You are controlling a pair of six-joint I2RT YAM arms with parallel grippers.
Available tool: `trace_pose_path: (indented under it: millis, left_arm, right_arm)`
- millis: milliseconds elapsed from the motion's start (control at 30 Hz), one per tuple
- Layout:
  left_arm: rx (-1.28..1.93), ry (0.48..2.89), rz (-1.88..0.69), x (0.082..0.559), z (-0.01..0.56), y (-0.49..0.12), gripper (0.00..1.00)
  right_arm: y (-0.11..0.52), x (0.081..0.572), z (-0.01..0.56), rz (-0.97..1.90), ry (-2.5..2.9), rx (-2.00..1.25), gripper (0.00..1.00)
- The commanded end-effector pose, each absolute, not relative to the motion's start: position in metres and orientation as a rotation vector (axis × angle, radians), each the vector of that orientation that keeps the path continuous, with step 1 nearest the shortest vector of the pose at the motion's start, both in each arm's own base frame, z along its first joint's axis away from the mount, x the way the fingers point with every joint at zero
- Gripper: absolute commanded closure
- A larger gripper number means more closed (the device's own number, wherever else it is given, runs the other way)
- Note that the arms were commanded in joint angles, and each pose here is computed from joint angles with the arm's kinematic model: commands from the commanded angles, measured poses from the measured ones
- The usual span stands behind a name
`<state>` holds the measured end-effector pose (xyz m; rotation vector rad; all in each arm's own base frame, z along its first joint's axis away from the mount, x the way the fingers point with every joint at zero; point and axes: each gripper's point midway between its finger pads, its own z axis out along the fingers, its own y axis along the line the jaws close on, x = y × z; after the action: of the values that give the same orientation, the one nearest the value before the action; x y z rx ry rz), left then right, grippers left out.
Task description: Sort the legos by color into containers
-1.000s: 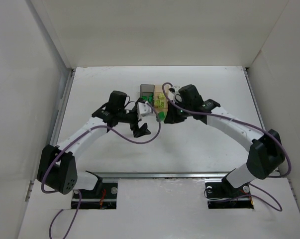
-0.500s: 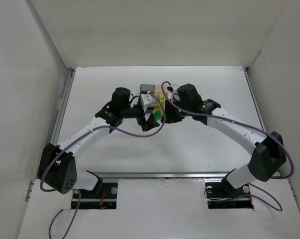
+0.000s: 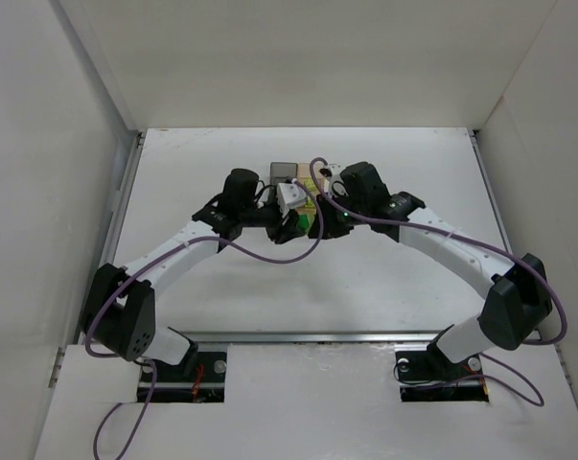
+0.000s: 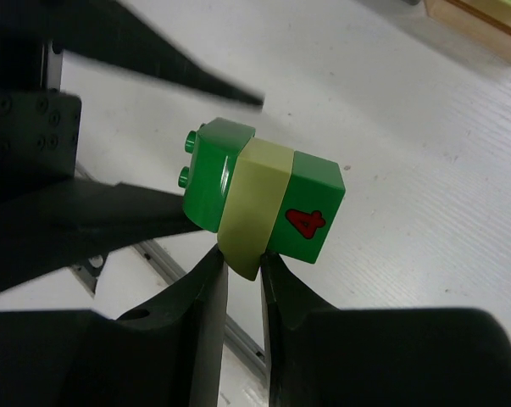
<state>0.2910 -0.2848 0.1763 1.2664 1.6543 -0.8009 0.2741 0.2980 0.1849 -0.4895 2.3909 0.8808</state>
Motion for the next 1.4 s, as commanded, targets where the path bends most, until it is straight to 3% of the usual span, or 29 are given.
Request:
trace_pose_path:
  millis: [0,133,167,200,533,900,1167,1233,1267,1367]
  left_arm:
    - [1.310,1.522,-0.815,0.293,0.206,-0.295,0.58]
    - [1.315,1.526,-0.827,0.291,0.205,-0.295,0.84]
    - [1.317,1.536,-0.830,0.289,0.203,-0.294,0.97]
    - [1.319,1.548,-0.834,0.288,0.201,-0.294,1.00]
    - [1.339,1.591,-0.804,0.282,0.211,-0.285,1.00]
    - [1.407,1.641,-0.869,0.267,0.207,-0.267,1.00]
    - [0.841,1.837,-0.659,0.397,0.208,-0.247,1.00]
    - [0.803,1.847,-0.604,0.422,0.204,-0.244,0.92]
    - [0.788,1.855,-0.589,0.441,0.202,-0.244,0.81]
    - [0.791,1.900,-0.595,0.458,0.187,-0.250,0.69]
  right_arm:
    - [0.308,0.272,0.213,0.946,2.273,-0.541,1.00]
    - [0.308,0.271,0.216,0.949,2.263,-0.542,1.00]
    - [0.307,0.273,0.216,0.938,2.263,-0.535,1.00]
    - [0.306,0.271,0.211,0.934,2.275,-0.535,1.00]
    - [0.270,0.291,0.133,0.573,2.536,-0.303,1.00]
    - [0.253,0.308,0.110,0.589,2.555,-0.097,1.00]
    - [0.249,0.311,0.118,0.587,2.531,-0.097,1.00]
    - [0.250,0.314,0.125,0.593,2.509,-0.113,1.00]
    - [0.250,0.314,0.127,0.589,2.507,-0.125,1.00]
    - [0.249,0.314,0.132,0.592,2.493,-0.136,1.00]
